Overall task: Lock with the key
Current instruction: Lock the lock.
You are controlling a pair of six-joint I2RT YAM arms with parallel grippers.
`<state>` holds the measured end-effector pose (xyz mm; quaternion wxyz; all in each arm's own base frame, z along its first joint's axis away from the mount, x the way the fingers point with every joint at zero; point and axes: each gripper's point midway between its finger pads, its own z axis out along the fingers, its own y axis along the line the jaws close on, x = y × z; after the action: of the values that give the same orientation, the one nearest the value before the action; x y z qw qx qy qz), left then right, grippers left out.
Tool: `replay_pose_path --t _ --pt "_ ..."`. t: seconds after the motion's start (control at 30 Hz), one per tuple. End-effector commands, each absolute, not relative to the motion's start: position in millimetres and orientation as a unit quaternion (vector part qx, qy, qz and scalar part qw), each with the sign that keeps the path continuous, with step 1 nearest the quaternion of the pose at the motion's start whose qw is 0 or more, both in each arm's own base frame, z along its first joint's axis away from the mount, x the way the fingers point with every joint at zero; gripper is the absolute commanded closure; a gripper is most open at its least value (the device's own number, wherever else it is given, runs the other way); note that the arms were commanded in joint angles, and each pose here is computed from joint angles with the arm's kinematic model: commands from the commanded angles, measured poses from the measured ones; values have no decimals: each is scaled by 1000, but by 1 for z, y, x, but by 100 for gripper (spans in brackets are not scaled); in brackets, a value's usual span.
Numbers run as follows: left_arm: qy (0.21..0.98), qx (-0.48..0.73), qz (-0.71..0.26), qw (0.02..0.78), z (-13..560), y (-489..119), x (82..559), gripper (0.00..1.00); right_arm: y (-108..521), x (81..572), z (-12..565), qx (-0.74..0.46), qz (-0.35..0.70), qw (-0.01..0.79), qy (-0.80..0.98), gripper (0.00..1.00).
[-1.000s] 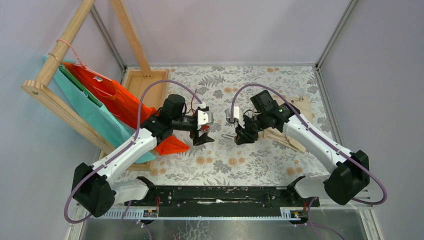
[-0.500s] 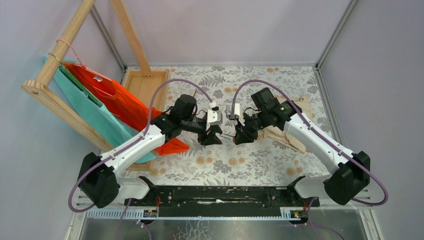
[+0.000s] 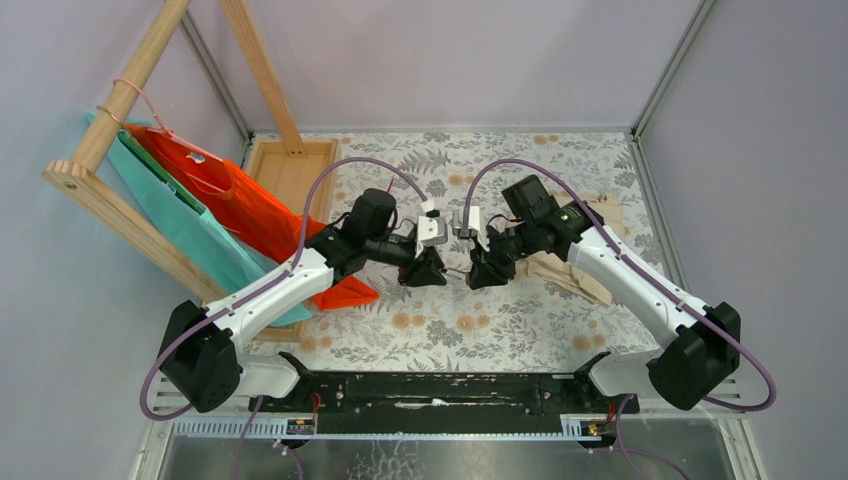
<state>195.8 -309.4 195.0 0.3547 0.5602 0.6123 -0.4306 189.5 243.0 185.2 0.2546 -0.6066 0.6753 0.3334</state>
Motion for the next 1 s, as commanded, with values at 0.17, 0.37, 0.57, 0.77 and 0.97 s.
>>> replay_pose_path --t 0.17,0.37,0.57,0.77,0.97 --pt "583 556 -449 386 219 -321 198 82 253 193 204 -600 353 280 661 100" --pt "580 552 -452 394 226 -320 197 100 257 206 210 -578 343 303 676 83" --pt "571 533 -472 409 242 -313 200 100 258 209 217 -565 339 321 680 35" --pt "563 539 -469 415 259 -311 205 100 255 214 228 -567 326 337 677 21" --pt "558 527 -479 425 276 -313 211 100 244 222 249 -566 322 369 663 21"
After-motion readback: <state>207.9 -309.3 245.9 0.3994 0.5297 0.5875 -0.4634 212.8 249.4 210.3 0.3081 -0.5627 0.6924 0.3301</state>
